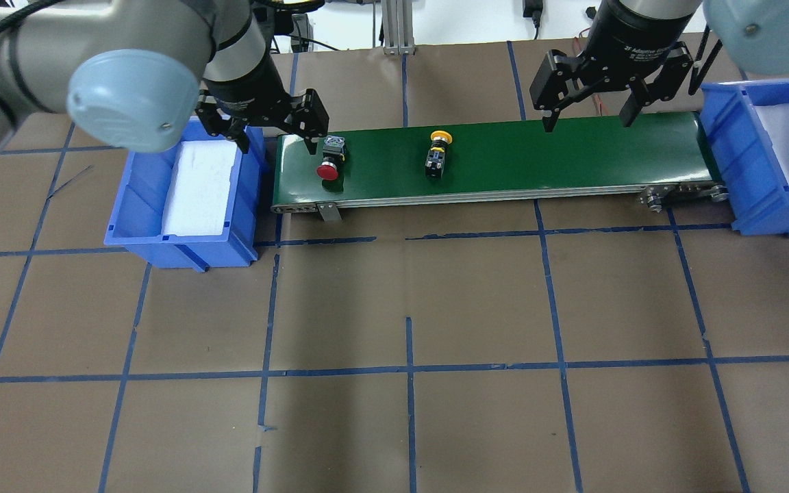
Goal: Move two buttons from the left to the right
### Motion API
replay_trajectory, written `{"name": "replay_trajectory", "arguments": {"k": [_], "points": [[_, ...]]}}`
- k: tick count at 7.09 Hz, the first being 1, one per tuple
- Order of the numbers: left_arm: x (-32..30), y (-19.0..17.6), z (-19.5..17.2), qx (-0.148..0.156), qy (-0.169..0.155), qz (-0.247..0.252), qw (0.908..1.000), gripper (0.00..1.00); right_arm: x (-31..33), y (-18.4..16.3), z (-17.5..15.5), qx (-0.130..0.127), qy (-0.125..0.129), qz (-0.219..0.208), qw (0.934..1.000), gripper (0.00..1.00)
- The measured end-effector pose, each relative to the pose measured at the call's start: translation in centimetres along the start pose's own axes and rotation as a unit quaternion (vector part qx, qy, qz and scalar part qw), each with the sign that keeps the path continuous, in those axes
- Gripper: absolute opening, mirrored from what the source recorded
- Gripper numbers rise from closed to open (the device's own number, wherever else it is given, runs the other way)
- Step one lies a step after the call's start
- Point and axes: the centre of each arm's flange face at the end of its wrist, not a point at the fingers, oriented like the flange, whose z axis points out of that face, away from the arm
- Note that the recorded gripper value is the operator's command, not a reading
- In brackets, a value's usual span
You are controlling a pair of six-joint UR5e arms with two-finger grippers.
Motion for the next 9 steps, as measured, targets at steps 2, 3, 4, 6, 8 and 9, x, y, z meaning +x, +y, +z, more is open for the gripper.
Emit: {"name": "replay_trajectory", "arguments": {"k": [2, 3, 4, 6, 8, 9], "points": [[-0.1, -1.0, -1.2, -0.002, -0.002, -0.006, 1.0, 1.0, -0.1, 0.1, -0.2, 0.002, 0.0, -0.001, 1.0, 1.0], [-0.2, -1.2, -1.5, -0.009, -0.003, -0.008, 0.9999, 1.0, -0.2, 0.2, -0.2, 0.003, -0.001, -0.002, 1.0, 1.0], [-0.4, -1.2, -1.8, -0.024, -0.005, -0.01, 0.9997, 1.0, -0.3, 0.2, -0.3, 0.003, -0.001, -0.002, 1.0, 1.0], [-0.6, -0.9, -2.3, -0.043, -0.007, -0.012, 0.999, 1.0, -0.4, 0.2, -0.2, 0.002, -0.003, -0.002, 1.0, 1.0], [-0.6, -0.8, -2.5, -0.044, -0.008, -0.012, 0.9989, 1.0, -0.3, 0.2, -0.2, 0.001, -0.002, -0.001, 1.0, 1.0], [-0.7, -0.8, -2.6, -0.044, -0.008, -0.012, 0.9989, 1.0, -0.3, 0.2, -0.2, 0.001, -0.003, -0.001, 1.0, 1.0]]}}
